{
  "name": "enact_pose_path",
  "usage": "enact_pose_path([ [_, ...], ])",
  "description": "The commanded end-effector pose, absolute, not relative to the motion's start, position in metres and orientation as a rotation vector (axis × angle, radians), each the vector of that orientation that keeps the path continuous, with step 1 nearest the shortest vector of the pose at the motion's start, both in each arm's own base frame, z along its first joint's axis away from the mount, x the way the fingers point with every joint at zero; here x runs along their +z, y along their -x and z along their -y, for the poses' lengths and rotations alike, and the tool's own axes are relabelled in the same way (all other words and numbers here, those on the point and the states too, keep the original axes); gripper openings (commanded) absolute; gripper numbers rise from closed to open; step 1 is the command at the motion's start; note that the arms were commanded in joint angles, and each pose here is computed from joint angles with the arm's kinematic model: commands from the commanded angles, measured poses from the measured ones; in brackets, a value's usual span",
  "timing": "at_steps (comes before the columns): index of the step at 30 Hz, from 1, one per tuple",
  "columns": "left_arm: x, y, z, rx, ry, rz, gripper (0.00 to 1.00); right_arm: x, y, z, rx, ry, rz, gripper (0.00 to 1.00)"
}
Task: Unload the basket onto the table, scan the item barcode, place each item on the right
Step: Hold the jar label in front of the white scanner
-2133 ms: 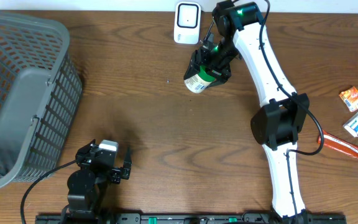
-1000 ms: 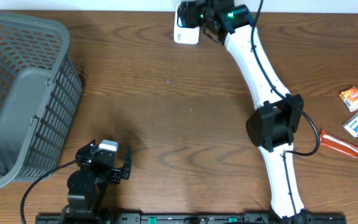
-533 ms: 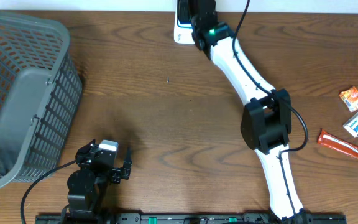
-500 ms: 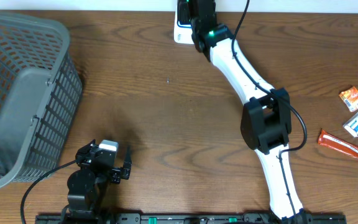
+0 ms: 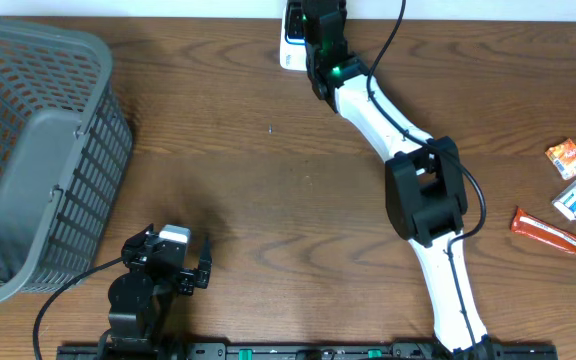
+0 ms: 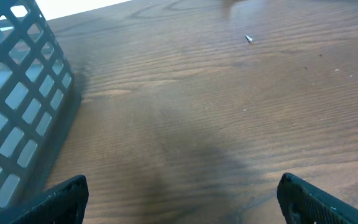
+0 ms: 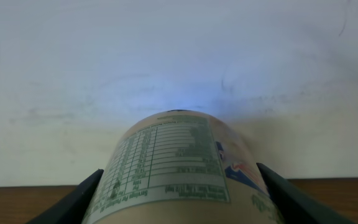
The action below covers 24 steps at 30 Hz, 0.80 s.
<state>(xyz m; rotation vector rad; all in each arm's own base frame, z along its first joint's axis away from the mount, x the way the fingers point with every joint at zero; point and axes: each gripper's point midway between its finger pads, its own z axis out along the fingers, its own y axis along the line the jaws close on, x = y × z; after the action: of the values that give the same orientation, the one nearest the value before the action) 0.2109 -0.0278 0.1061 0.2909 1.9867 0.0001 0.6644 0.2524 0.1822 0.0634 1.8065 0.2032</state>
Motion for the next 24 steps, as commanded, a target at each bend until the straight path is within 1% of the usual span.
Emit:
enact_pose_path([
  [1,0.099,-0.209,0.028,-0.013,-0.286,-2.008,0.98,0.155,-0.666,-0.260,0.187,-0.066,-1.820,0.50],
  [9,0.099,-0.209,0.028,-0.014,-0.286,-2.008,0.98,0.134,-0.671,-0.261,0.165,-0.047,-1.808,0.50],
  [16,0.099,-0.209,0.028,-0.014,-0.286,-2.008,0.98,0.143,-0.666,-0.274,0.160,-0.005,-1.796,0.51],
  [19,0.099,-0.209,0.028,-0.013,-0.286,-2.008,0.98,0.159,-0.659,-0.274,0.147,0.013,-1.827,0.52],
  [22,0.099,-0.209,0.028,-0.013,-0.286,-2.008,0.98,0.186,-0.647,-0.268,0.131,0.024,-1.870,0.48],
  [24,0.099,-0.209,0.028,-0.013,-0.286,-2.008,0.98,0.207,-0.634,-0.260,0.118,0.026,-1.912,0.47],
])
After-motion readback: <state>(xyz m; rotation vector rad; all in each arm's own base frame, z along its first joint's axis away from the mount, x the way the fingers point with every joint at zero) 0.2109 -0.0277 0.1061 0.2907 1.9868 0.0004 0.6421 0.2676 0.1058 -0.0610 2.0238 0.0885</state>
